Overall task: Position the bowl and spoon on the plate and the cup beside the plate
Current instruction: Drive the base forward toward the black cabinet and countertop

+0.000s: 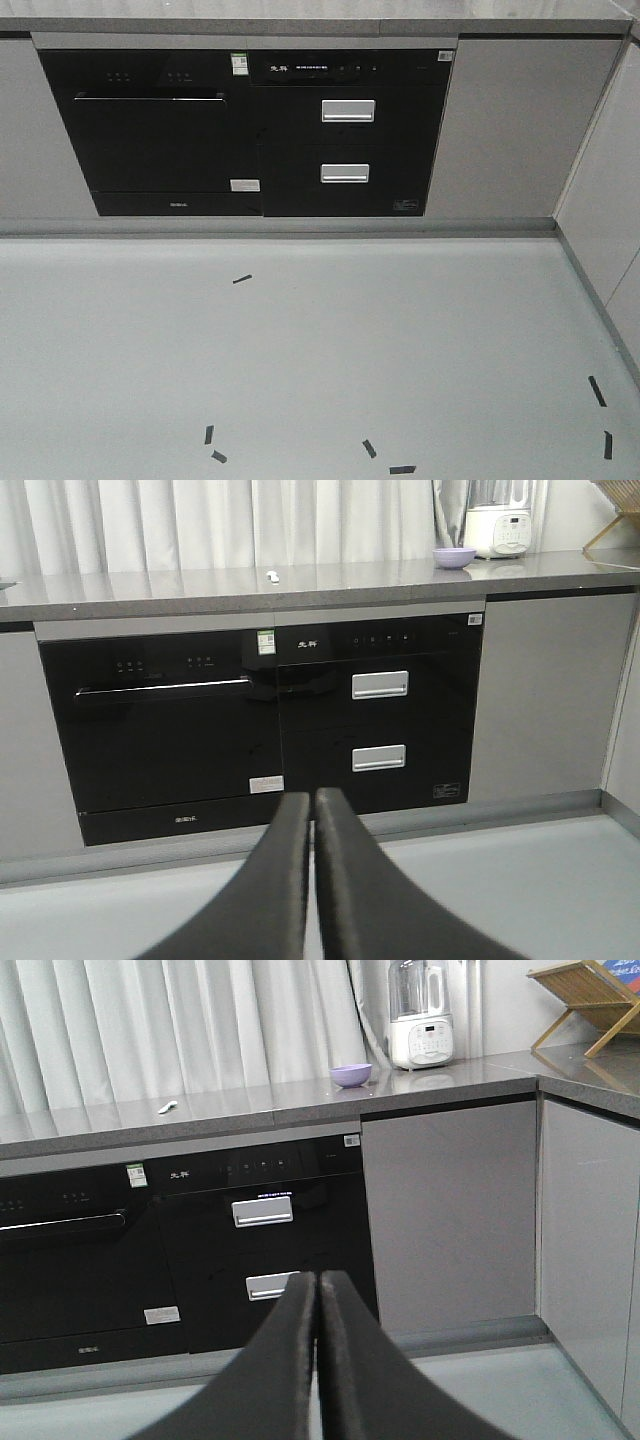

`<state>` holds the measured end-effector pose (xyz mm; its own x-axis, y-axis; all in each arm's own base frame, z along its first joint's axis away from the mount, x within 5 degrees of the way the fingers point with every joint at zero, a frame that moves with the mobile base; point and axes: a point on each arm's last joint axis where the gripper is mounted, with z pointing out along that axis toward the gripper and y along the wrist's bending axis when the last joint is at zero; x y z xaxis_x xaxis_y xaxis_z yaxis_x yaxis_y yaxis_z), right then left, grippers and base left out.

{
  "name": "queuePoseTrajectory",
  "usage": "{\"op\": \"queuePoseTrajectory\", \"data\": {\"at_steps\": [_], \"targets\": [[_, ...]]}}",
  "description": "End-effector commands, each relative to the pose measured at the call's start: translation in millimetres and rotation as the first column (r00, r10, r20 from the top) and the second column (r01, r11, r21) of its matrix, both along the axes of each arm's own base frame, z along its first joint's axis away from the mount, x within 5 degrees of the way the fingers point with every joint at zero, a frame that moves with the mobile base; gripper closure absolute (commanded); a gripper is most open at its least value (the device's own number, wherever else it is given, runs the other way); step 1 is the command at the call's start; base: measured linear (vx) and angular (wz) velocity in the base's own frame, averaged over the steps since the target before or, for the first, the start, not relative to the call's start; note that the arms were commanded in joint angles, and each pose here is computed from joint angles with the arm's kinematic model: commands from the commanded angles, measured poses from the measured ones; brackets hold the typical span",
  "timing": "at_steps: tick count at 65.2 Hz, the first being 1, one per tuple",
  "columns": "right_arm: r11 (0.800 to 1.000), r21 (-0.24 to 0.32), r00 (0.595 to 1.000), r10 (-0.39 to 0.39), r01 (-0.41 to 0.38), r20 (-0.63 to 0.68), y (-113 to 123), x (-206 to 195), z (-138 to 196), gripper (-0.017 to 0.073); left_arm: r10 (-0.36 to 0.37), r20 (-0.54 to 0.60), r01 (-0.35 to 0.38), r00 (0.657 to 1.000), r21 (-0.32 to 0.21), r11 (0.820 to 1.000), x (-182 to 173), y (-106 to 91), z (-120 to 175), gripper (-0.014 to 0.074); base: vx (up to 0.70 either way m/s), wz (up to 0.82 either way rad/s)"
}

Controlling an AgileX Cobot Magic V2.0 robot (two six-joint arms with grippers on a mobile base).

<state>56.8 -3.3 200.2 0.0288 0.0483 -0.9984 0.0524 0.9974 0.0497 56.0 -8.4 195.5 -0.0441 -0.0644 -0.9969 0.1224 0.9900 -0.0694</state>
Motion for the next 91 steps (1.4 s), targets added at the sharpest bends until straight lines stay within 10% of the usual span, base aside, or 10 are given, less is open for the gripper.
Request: {"op": "queuePoseTrajectory", "data": {"at_steps": [1,91], "targets": [[1.000,-0.016,0.998,0.007,-0.006,0.069,0.9,-0.6,2.4,0.0564,0.026,0.059,-0.025,0.998,-0.018,1.000,0.0,2.2,-1.2,0.0600,0.02,0.02],[1.000,-0.016,0.998,0.008,-0.007,0.070,0.9,-0.6,2.5,0.0564,0.026,0.059,-0.025,0.998,-0.018,1.000,0.0,2.2,-1.2,0.0600,0.01,0.01]]}}
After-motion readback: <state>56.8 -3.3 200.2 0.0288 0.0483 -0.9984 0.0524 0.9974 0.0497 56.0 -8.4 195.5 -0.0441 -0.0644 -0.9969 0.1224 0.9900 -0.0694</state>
